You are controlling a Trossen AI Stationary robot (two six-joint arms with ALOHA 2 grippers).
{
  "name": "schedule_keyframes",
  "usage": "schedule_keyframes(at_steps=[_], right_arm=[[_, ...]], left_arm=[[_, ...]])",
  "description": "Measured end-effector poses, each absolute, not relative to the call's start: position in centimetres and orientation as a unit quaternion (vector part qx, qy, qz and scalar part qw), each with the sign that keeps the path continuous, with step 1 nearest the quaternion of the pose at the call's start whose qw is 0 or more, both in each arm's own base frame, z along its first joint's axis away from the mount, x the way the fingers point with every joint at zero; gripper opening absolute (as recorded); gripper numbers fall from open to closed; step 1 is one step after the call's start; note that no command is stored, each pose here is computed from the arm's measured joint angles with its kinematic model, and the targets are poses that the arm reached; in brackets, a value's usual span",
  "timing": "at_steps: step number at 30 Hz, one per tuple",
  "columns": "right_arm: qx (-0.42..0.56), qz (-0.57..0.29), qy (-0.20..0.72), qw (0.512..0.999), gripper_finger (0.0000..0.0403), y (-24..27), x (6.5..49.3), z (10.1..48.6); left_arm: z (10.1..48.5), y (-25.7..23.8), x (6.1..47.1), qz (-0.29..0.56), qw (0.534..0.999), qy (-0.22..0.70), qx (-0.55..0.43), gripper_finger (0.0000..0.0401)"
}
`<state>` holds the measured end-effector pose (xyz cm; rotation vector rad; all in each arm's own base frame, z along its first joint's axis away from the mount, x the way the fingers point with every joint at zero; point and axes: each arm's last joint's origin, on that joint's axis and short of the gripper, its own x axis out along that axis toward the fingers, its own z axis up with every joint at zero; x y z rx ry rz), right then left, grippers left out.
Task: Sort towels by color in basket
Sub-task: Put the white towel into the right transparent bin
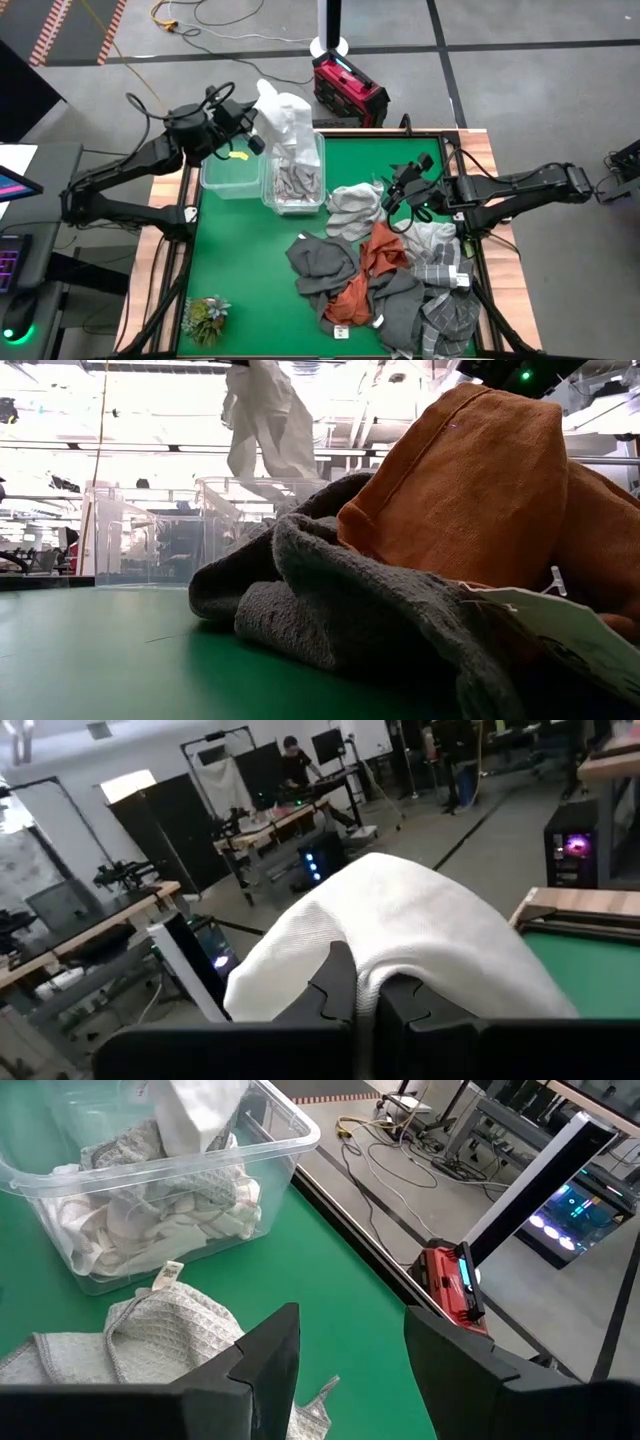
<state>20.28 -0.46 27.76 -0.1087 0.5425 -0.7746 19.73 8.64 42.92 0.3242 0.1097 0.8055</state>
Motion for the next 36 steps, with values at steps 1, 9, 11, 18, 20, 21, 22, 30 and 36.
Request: schedule_keyframes(at_steps=[1, 9, 11, 18, 20, 21, 22, 30, 36], right_arm=[[-0.052, -0.373, 0.261, 0.889, 0.021, -0.5, 20.3, 27.8], [-0.051, -0.372, 0.256, 0.891, 0.021, -0.4, 20.4, 27.9], [-0.05, -0.372, 0.254, 0.891, 0.021, -0.4, 20.4, 27.9], [-0.055, -0.371, 0.257, 0.891, 0.021, -0.4, 20.4, 27.9], [-0.055, -0.371, 0.257, 0.891, 0.021, -0.4, 20.4, 27.8], [-0.055, -0.371, 0.257, 0.891, 0.021, -0.4, 20.4, 27.8], [-0.055, -0.371, 0.257, 0.891, 0.021, -0.4, 20.4, 27.8], [-0.055, -0.371, 0.257, 0.891, 0.021, -0.4, 20.4, 27.9], [-0.055, -0.371, 0.257, 0.891, 0.021, -0.4, 20.4, 27.9]], left_arm=[[42.8, 8.6, 19.9, 0.372, 0.913, 0.056, 0.159, 0.0], [38.6, 9.6, 23.6, 0.292, 0.932, 0.17, 0.127, 0.0], [37.4, 9.9, 24.6, 0.286, 0.929, 0.201, 0.121, 0.0], [33.6, 11.5, 27.9, 0.259, 0.922, 0.267, 0.105, 0.0], [32.6, 12.1, 28.5, 0.26, 0.917, 0.284, 0.102, 0.0], [32.0, 12.4, 28.8, 0.26, 0.914, 0.294, 0.1, 0.0], [31.5, 12.7, 29.2, 0.26, 0.912, 0.303, 0.098, 0.0], [27.6, 15.0, 30.2, 0.273, 0.884, 0.374, 0.064, 0.0], [25.0, 16.2, 30.2, 0.268, 0.856, 0.439, 0.044, 0.0]])
